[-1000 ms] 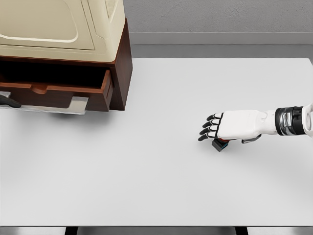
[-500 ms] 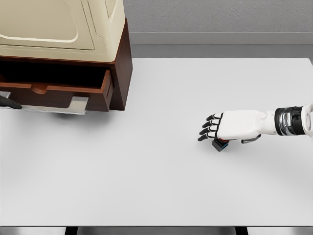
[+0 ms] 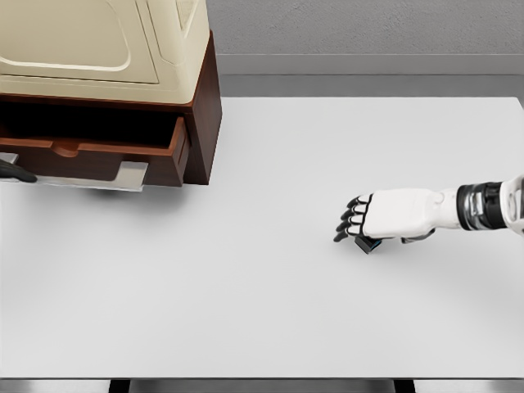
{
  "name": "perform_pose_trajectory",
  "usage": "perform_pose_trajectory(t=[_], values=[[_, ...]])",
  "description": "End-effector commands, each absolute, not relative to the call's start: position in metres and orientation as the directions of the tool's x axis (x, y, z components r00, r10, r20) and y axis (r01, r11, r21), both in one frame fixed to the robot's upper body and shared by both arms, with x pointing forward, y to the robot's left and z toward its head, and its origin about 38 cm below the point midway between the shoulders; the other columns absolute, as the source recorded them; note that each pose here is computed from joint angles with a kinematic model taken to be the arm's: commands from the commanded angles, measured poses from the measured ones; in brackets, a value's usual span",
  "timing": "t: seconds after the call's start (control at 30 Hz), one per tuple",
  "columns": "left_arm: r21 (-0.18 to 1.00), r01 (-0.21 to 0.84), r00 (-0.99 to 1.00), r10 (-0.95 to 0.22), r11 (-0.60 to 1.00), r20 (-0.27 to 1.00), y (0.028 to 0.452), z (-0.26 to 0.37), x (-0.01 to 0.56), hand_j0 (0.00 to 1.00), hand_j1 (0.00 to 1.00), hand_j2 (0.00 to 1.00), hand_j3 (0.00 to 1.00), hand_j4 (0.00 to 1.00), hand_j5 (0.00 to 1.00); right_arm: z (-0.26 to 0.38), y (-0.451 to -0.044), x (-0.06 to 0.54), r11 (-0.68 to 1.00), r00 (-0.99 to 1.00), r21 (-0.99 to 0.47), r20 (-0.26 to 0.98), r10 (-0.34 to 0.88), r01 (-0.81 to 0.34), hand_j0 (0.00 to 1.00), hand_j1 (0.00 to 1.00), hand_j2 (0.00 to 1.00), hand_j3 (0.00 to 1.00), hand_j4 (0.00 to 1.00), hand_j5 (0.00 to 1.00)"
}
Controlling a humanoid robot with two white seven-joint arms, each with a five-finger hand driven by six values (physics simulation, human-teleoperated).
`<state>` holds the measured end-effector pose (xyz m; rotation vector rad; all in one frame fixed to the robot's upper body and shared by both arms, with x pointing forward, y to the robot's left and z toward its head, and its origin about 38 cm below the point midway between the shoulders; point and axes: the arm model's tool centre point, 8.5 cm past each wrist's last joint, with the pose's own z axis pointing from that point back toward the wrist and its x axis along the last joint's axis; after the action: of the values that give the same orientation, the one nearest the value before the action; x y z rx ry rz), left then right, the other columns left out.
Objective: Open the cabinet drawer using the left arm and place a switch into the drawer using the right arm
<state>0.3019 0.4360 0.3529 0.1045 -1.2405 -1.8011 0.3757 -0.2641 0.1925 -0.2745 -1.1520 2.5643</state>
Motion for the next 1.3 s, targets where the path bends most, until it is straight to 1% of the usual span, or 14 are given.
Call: perform_pose_trajectory(t=[0.0,0.13,0.17,0.3,0.4,0.53,0.63,0.73,0.77,0.8,0.9,1.1,1.27], values=[[0.775,0.629,-0.572,-0.713,-0.064,0.405,0.436,0.353,0.302,1.0,1.0,1.0,1.0,1.0,1.0,0.19,-0.264,0.375,-0.632,-0.932,-0.748,-0.047,0.359,-0.205,1.0,1.0,1.0,1.0,1.0,1.0],[0.774,0.63,-0.571,-0.714,-0.065,0.405,0.437,0.353,0.302,1.0,1.0,1.0,1.0,1.0,1.0,0.192,-0.264,0.377,-0.63,-0.931,-0.75,-0.051,0.361,-0.204,1.0,1.0,1.0,1.0,1.0,1.0],[0.774,0.63,-0.57,-0.714,-0.064,0.405,0.437,0.352,0.303,1.0,1.0,1.0,1.0,1.0,1.0,0.192,-0.264,0.377,-0.629,-0.931,-0.75,-0.049,0.362,-0.204,0.98,0.98,0.98,0.98,0.98,0.98],[0.774,0.63,-0.571,-0.713,-0.063,0.406,0.437,0.352,0.303,1.0,1.0,1.0,1.0,1.0,1.0,0.195,-0.264,0.378,-0.627,-0.93,-0.753,-0.054,0.363,-0.201,0.83,0.83,0.83,0.83,0.83,0.83],[0.774,0.628,-0.576,-0.715,-0.077,0.396,0.436,0.35,0.303,1.0,1.0,1.0,1.0,1.0,1.0,0.195,-0.264,0.378,-0.626,-0.93,-0.753,-0.053,0.363,-0.201,0.8,0.8,0.8,0.8,0.8,0.8],[0.774,0.628,-0.576,-0.715,-0.077,0.396,0.436,0.35,0.303,1.0,1.0,1.0,1.0,1.0,1.0,0.194,-0.264,0.377,-0.628,-0.931,-0.751,-0.048,0.361,-0.204,0.7,0.7,0.7,0.7,0.7,0.7],[0.774,0.628,-0.576,-0.715,-0.077,0.396,0.436,0.35,0.303,1.0,1.0,1.0,1.0,1.0,1.0,0.194,-0.263,0.377,-0.627,-0.932,-0.752,-0.049,0.36,-0.203,0.65,0.65,0.65,0.65,0.65,0.65],[0.774,0.628,-0.578,-0.712,-0.076,0.399,0.435,0.349,0.304,1.0,1.0,1.0,1.0,1.0,1.0,0.194,-0.264,0.377,-0.627,-0.931,-0.752,-0.049,0.361,-0.203,0.55,0.55,0.55,0.55,0.55,0.55],[0.774,0.628,-0.578,-0.712,-0.076,0.399,0.435,0.349,0.304,1.0,1.0,1.0,1.0,1.0,1.0,0.194,-0.264,0.377,-0.628,-0.931,-0.751,-0.048,0.361,-0.204,0.54,0.54,0.54,0.54,0.54,0.54],[0.774,0.628,-0.578,-0.712,-0.077,0.398,0.435,0.349,0.304,1.0,1.0,1.0,1.0,1.0,1.0,0.194,-0.264,0.377,-0.628,-0.931,-0.751,-0.048,0.361,-0.204,0.48,0.48,0.48,0.48,0.48,0.48],[0.774,0.628,-0.579,-0.711,-0.077,0.399,0.435,0.348,0.304,1.0,1.0,1.0,1.0,1.0,1.0,0.194,-0.264,0.377,-0.626,-0.931,-0.752,-0.048,0.361,-0.204,0.4,0.4,0.4,0.4,0.4,0.4],[0.775,0.628,-0.581,-0.707,-0.075,0.403,0.434,0.347,0.305,1.0,1.0,1.0,1.0,1.0,1.0,0.199,-0.265,0.379,-0.617,-0.928,-0.761,-0.054,0.368,-0.2,0.4,0.4,0.4,0.4,0.4,0.4],[0.775,0.627,-0.582,-0.708,-0.076,0.401,0.434,0.347,0.305,1.0,1.0,1.0,1.0,1.0,1.0,0.228,-0.262,0.389,-0.547,-0.922,-0.817,-0.05,0.384,-0.184,0.4,0.4,0.4,0.4,0.4,0.4]])
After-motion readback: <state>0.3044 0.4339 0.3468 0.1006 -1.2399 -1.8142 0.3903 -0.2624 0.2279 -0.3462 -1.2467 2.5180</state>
